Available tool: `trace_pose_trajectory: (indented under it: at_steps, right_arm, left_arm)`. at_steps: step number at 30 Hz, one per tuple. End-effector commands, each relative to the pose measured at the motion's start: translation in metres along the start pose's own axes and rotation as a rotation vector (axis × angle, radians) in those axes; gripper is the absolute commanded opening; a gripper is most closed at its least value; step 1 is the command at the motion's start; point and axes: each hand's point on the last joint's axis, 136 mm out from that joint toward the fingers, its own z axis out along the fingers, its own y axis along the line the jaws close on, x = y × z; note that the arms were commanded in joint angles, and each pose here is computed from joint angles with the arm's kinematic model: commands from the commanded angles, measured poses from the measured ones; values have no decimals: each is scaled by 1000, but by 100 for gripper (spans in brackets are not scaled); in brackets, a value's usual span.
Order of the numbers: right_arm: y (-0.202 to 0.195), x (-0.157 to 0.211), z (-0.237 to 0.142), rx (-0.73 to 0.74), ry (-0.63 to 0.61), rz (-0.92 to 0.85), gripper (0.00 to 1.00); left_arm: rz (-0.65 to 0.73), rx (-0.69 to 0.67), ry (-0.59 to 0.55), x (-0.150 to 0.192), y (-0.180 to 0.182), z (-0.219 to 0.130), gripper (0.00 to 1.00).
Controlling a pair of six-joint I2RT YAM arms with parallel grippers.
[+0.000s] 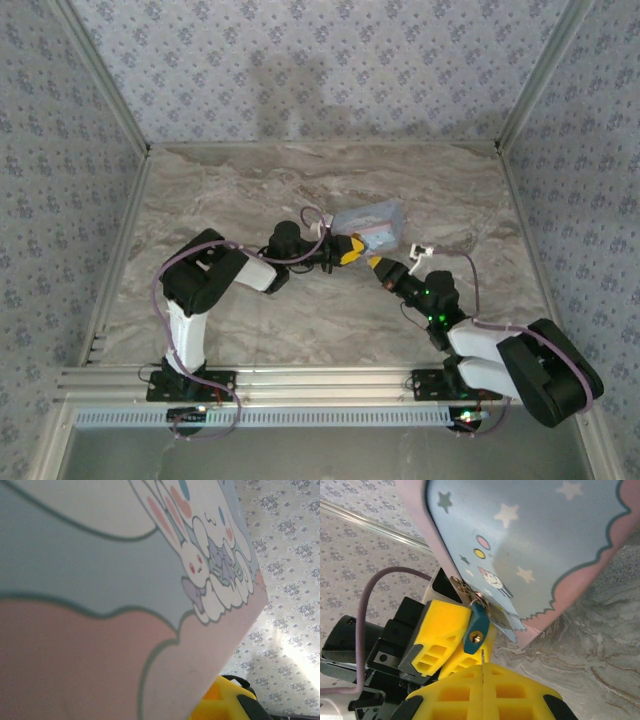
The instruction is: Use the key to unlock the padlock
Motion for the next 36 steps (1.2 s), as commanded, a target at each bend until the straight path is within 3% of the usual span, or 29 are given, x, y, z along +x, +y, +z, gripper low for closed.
trace_pose_trajectory:
  at_steps: [1, 36]
  right_arm:
    - [11, -12, 0, -29, -41, -9, 0]
    - [10, -13, 3, -18, -44, -14, 0]
  left_arm:
    - [35, 37, 18, 1, -8, -2, 0]
    - [31, 30, 44, 8, -4, 2, 0]
